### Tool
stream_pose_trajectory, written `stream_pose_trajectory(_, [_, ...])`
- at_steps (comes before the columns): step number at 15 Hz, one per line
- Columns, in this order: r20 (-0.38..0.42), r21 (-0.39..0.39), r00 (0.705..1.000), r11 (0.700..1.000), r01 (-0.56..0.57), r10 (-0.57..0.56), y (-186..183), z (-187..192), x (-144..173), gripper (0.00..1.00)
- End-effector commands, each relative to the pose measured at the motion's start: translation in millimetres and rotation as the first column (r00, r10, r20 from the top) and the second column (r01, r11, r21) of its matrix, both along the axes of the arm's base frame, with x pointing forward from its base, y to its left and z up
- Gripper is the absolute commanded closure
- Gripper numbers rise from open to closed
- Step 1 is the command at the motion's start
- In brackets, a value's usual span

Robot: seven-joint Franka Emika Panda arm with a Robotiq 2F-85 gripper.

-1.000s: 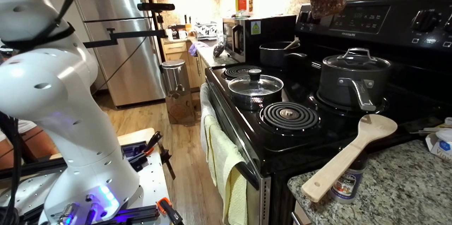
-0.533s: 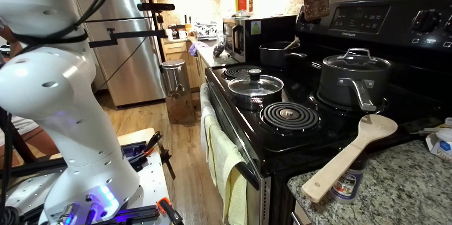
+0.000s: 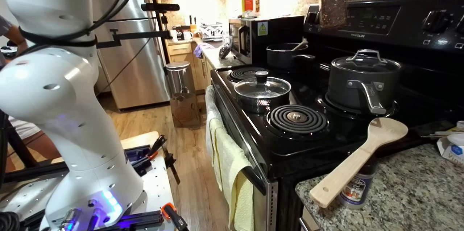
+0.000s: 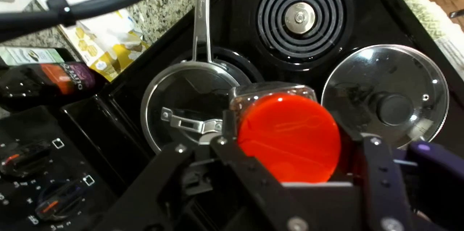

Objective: Move the black pot to the left side of the stove, pick up the jar with the orange lid from the right side of the counter and place it in-between the two pots on the stove, remove the wooden spoon from the black pot on the left and put it on the stove

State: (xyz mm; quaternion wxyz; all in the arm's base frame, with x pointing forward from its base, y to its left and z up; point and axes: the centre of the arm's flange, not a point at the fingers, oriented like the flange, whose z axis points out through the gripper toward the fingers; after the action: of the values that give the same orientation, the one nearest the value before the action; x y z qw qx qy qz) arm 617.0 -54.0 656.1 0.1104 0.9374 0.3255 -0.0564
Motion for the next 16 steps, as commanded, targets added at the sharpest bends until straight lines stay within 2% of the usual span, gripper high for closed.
stream_pose_trajectory(1, [0.018, 0.054, 0.984, 0.982, -0.178, 0.178, 46.9, -9.4, 28.4, 0.63])
stream_pose_trajectory(5, [0.066, 0.089, 0.949, 0.945, -0.314, 0.309, 91.3, -45.3, 45.6, 0.63])
stream_pose_trajectory(8, [0.088, 0.074, 0.933, 0.932, -0.356, 0.349, 97.4, -80.7, 53.1, 0.63])
stream_pose_trajectory(9, [0.068, 0.065, 0.949, 0.948, -0.311, 0.307, 103.3, -66.2, 55.5, 0.38])
stream_pose_trajectory(12, [0.063, 0.066, 0.946, 0.944, -0.322, 0.318, 102.6, -84.5, 61.7, 0.38])
stream_pose_trajectory(13, [0.063, 0.066, 0.946, 0.944, -0.323, 0.319, 102.4, -84.4, 61.7, 0.63])
stream_pose_trajectory(16, [0.022, 0.052, 0.939, 0.937, -0.344, 0.344, 104.1, -95.3, 47.6, 0.63])
